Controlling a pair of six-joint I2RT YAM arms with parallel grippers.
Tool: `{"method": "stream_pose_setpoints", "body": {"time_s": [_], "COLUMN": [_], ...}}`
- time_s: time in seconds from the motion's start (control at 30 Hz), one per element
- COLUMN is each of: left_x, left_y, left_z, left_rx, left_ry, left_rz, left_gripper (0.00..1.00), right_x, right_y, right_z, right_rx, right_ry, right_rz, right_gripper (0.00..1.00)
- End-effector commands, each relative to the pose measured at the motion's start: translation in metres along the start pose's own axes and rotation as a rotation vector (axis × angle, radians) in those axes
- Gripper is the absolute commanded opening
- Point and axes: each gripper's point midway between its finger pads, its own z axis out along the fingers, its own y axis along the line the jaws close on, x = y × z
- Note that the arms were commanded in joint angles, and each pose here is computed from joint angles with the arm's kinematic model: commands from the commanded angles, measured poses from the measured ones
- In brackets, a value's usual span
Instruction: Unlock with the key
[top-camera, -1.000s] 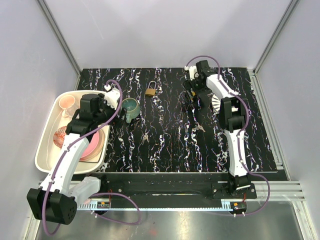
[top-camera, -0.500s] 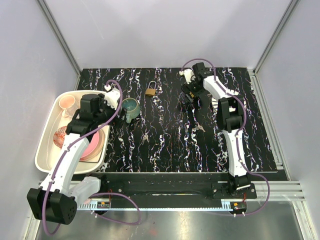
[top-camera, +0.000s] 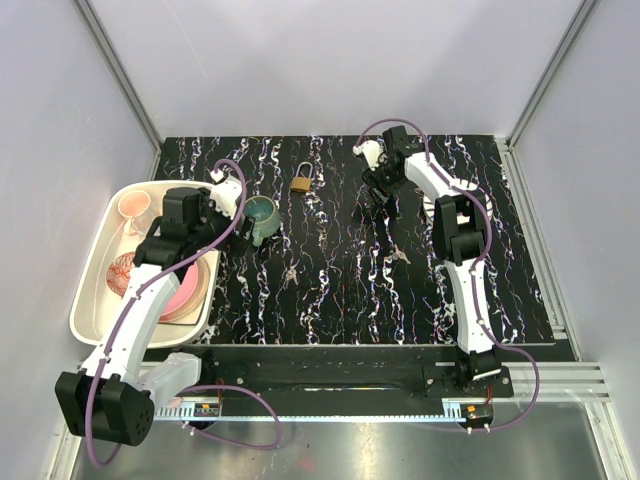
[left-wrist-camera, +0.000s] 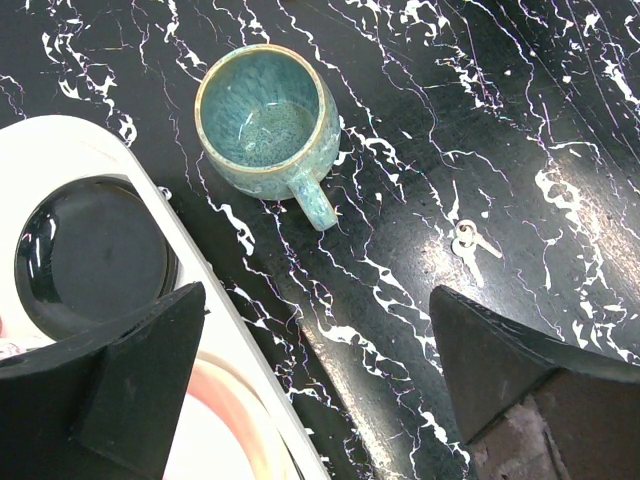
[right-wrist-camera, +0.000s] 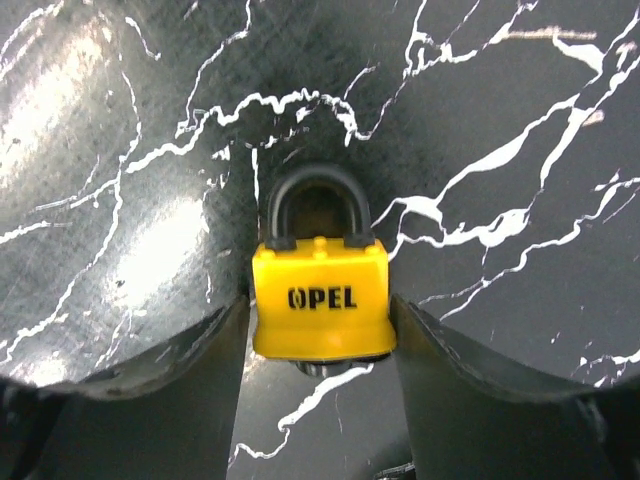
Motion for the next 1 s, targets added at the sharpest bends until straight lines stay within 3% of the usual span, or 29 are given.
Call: {"method": "stream_pose_setpoints", "body": {"time_s": [0.0, 0.13, 0.3, 0.47, 0.7, 0.97], "left_x": [-0.011, -0.009, -0.01, -0.013, -0.019, -0.025], "left_y": [0.002, 0.001, 0.001, -0.004, -0.012, -0.029], "left_z": [0.001, 0.002, 0.003, 0.004, 0.006, 0.009], "left_rx": [0.001, 0.008, 0.01, 0.036, 0.093, 0.197], "left_ry": [-0.04, -0.035, -0.035, -0.042, -0.058, -0.057], "left_rz": [0.002, -0.002, -0.006, -0.011, -0.033, -0.063], "left_gripper": [0.99, 0.99, 0.99, 0.99, 0.99, 0.99], "right_x": [0.024, 0.029, 0.027, 0.009, -0.019, -0.041], "right_y": [0.011, 0.014, 0.02, 0.031, 0.063, 0.129], "right_z": [0.017, 0.018, 0.009, -0.025, -0.088, -0.156], "right_rx": [-0.036, -0.043, -0.041, -0.032, -0.036, -0.021], "right_ry": [0.065, 0.079, 0.067, -0.033, -0.197, -0.332], "right_rz": [-0.036, -0.04, -0.027, -0.022, -0.023, -0.177], "right_gripper": [0.6, 0.27, 0.15, 0.01, 0.0, 0.0]}}
